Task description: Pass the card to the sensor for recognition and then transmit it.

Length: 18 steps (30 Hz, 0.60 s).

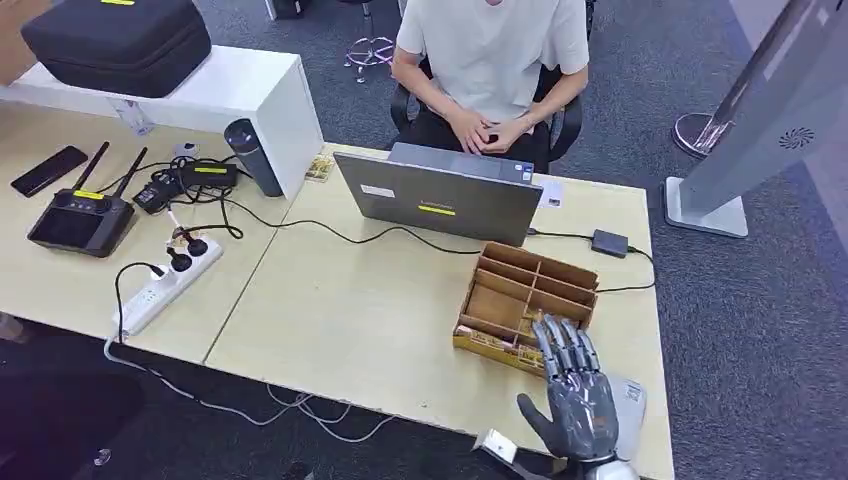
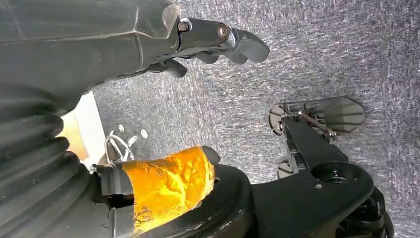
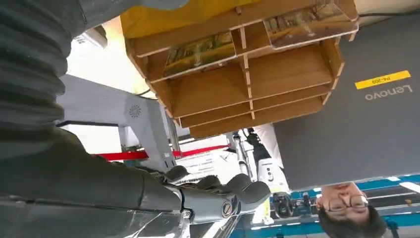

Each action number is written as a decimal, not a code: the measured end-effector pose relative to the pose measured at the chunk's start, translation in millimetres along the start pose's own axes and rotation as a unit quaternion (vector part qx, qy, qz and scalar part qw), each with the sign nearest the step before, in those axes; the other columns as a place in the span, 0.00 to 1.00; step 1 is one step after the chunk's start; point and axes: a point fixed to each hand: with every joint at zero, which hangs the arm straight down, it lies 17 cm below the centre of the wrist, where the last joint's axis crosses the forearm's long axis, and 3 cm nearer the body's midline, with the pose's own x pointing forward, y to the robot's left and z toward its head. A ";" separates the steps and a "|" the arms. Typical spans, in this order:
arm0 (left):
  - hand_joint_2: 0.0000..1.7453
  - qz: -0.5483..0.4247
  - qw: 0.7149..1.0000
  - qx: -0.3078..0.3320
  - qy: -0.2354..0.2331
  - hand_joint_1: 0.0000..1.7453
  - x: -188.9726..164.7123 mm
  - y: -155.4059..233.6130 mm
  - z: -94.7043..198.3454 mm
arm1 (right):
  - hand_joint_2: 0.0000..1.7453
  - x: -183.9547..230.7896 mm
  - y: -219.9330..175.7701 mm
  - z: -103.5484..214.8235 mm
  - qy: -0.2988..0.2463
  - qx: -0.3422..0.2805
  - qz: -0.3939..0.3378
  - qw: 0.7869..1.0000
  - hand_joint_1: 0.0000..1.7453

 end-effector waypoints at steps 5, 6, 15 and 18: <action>1.00 -0.001 1.000 0.000 0.000 0.00 -0.2 -0.2 0.0 | 1.00 4.3 13.4 2.0 0.002 0.011 -0.002 1.000 0.00; 1.00 -0.002 1.000 0.000 0.000 0.00 -0.2 -0.3 0.0 | 1.00 4.8 15.5 2.4 0.003 0.013 -0.003 1.000 0.00; 1.00 -0.011 1.000 -0.003 0.003 0.00 -1.2 -1.3 0.1 | 1.00 14.6 30.8 -5.4 0.005 0.021 -0.012 1.000 0.00; 1.00 -0.014 1.000 -0.003 0.003 0.00 -0.9 -1.3 0.1 | 1.00 15.7 32.9 -14.2 0.006 0.017 -0.005 1.000 0.00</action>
